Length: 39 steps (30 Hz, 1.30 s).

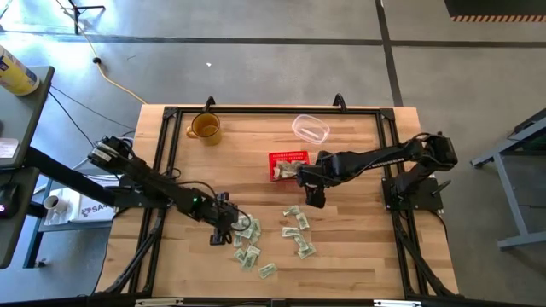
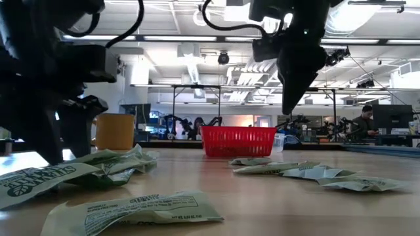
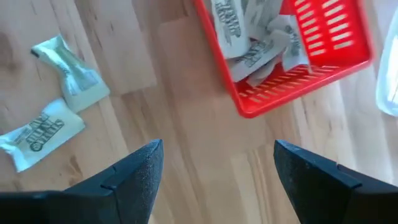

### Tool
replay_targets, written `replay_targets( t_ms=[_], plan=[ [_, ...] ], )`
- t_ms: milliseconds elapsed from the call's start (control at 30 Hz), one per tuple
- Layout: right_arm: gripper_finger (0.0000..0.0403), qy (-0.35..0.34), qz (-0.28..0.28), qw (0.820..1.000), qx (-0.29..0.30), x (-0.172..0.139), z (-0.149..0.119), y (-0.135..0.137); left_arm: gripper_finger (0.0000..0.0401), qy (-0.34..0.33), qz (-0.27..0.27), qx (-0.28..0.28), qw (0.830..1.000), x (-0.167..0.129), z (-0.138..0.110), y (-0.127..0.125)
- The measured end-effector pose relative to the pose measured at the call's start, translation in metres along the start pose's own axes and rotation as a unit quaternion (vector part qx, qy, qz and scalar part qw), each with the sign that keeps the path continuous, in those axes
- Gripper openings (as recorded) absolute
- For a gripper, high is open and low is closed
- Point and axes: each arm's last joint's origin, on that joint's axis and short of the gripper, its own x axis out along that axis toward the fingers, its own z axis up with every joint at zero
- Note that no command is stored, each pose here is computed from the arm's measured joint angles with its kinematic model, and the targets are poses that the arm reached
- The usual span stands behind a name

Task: Pick and place items into bin
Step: Put the white packet into the red basket

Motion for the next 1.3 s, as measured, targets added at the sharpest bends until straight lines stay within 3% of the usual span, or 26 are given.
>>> replay_targets(
  t_ms=[100,333,533,700,867,967,1067,1167,1300],
  plan=[
    [0.0296,0.009,0.000,1.000,-0.006,0.007,-0.003,-0.006,0.0210,0.008,0.009,-0.017,1.000,0.004,0.003,0.008],
    [0.0296,0.056,0.000,0.998,0.005,0.034,-0.029,-0.020,0.0027,0.033,-0.012,-0.036,0.999,0.000,0.008,0.030],
    [0.0296,0.033,0.011,0.998,0.050,0.026,-0.047,-0.027,0.0062,0.074,0.024,-0.069,0.995,-0.025,0.023,0.062],
    [0.0296,-0.028,-0.007,0.995,0.100,0.006,-0.055,-0.036,0.0040,-0.015,0.053,-0.050,0.997,-0.057,0.072,0.096],
    [0.0296,-0.072,-0.014,0.988,0.133,-0.011,-0.062,-0.046,0.0028,-0.111,0.010,-0.049,0.993,-0.084,0.118,0.129],
    [0.0296,-0.094,-0.028,0.985,0.139,-0.018,-0.065,-0.050,0.0028,-0.082,0.007,-0.053,0.995,-0.081,0.128,0.142],
    [0.0296,-0.106,-0.042,0.983,0.140,-0.023,-0.068,-0.053,0.0028,-0.003,0.000,-0.059,0.998,-0.074,0.125,0.145],
    [0.0296,-0.109,-0.051,0.983,0.141,-0.025,-0.069,-0.054,0.0028,0.073,-0.024,-0.057,0.995,-0.063,0.115,0.136],
    [0.0296,-0.111,-0.053,0.982,0.143,-0.025,-0.069,-0.054,0.0033,0.118,-0.058,-0.023,0.991,-0.056,0.109,0.120]
  ],
)
